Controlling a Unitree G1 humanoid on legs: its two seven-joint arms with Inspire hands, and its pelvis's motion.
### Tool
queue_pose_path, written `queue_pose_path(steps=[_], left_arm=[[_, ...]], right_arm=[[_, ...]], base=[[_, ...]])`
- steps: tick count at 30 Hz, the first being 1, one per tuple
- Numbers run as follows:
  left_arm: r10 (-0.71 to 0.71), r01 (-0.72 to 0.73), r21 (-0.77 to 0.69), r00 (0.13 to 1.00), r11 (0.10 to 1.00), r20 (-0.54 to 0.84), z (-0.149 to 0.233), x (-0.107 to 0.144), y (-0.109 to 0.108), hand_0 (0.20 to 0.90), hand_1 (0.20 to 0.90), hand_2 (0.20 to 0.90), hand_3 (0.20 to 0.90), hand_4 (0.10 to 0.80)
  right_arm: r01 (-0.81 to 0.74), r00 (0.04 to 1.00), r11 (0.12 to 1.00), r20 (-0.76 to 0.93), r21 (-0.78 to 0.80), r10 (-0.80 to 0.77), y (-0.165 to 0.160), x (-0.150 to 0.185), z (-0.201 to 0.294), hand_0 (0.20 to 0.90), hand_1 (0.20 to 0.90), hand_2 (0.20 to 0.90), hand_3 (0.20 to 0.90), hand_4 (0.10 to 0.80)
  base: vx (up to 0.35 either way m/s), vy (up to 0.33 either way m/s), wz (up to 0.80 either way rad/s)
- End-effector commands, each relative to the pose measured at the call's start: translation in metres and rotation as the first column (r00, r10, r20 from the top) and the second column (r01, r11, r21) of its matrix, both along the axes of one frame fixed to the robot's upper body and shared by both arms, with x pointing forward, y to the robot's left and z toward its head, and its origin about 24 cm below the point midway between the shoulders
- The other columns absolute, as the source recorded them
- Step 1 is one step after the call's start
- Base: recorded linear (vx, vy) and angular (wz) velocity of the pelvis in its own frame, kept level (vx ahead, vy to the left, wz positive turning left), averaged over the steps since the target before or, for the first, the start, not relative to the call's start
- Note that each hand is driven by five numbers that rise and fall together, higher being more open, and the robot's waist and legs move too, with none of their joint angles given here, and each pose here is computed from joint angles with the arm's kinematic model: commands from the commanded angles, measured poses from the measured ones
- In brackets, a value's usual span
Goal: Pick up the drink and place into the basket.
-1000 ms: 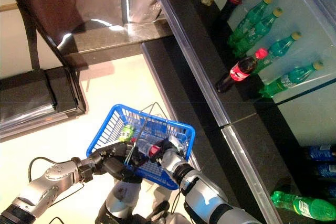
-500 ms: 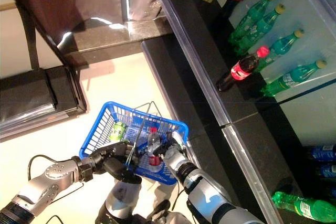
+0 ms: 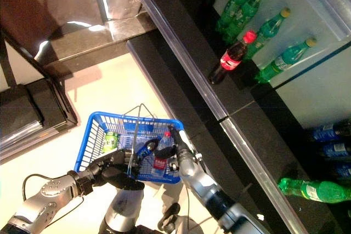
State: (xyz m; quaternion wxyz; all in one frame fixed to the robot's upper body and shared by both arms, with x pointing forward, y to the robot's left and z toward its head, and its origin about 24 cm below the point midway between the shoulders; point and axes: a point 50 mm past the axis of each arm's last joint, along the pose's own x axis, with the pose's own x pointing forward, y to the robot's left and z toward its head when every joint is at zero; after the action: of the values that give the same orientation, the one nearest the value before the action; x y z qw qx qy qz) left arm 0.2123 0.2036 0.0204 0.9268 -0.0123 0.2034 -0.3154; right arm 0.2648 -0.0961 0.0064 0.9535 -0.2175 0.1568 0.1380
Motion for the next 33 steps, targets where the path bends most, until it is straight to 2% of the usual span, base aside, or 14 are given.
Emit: queue_pose_path(steps=[1,5,9,15,21,24,28,33], left_arm=[[-0.046,0.296,-0.416,0.857,0.86,0.514,0.088,-0.003,-0.055,0.3,0.3,0.3,0.2,0.1],[0.065,0.159,-0.436,0.888,0.886,0.455,0.076,-0.003,-0.046,0.3,0.3,0.3,0.2,0.1],[0.179,-0.014,-0.373,0.894,0.928,0.412,0.06,-0.002,-0.03,0.3,0.3,0.3,0.2,0.1],[0.389,-0.289,-0.321,0.867,0.902,0.311,0.028,-0.009,0.002,0.3,0.3,0.3,0.2,0.1],[0.576,-0.544,-0.193,0.786,0.817,0.224,-0.015,-0.029,0.035,0.3,0.3,0.3,0.2,0.1],[0.593,-0.594,-0.082,0.764,0.8,0.253,-0.029,-0.037,0.045,0.3,0.3,0.3,0.2,0.1],[0.71,-0.71,-0.045,0.695,0.703,0.116,-0.058,-0.053,0.059,0.3,0.3,0.3,0.2,0.1],[0.85,-0.855,-0.023,0.519,0.519,-0.09,-0.098,-0.074,0.063,0.3,0.3,0.3,0.2,0.1]], right_arm=[[-0.138,0.977,0.99,0.16,-0.009,0.138,-0.006,-0.006,0.026,0.9,0.9,0.9,0.9,0.8],[-0.243,0.96,0.969,0.156,0.041,0.234,-0.006,-0.024,0.028,0.9,0.9,0.9,0.9,0.8],[-0.314,0.946,0.939,0.131,0.142,0.297,-0.008,-0.037,0.031,0.9,0.9,0.9,0.9,0.8],[-0.252,0.968,0.911,0.067,0.325,0.243,-0.016,-0.053,0.018,0.9,0.9,0.9,0.9,0.8],[-0.087,0.987,0.898,-0.083,0.432,0.136,-0.036,-0.074,-0.013,0.9,0.9,0.9,0.9,0.8],[-0.006,0.987,0.9,-0.14,0.437,0.074,-0.05,-0.085,-0.026,0.9,0.9,0.9,0.9,0.8],[0.102,0.973,0.91,-0.23,0.401,-0.008,-0.073,-0.103,-0.051,0.9,0.9,0.9,0.9,0.8],[0.27,0.911,0.907,-0.389,0.322,-0.133,-0.084,-0.123,-0.09,0.9,0.9,0.9,0.9,0.8]], base=[[0.0,0.011,-0.1],[-0.005,-0.01,-0.12],[-0.009,-0.036,-0.07],[-0.035,-0.02,-0.13],[-0.094,0.008,-0.24],[-0.122,0.036,-0.4],[-0.095,0.062,-0.42],[-0.055,0.038,-0.33]])
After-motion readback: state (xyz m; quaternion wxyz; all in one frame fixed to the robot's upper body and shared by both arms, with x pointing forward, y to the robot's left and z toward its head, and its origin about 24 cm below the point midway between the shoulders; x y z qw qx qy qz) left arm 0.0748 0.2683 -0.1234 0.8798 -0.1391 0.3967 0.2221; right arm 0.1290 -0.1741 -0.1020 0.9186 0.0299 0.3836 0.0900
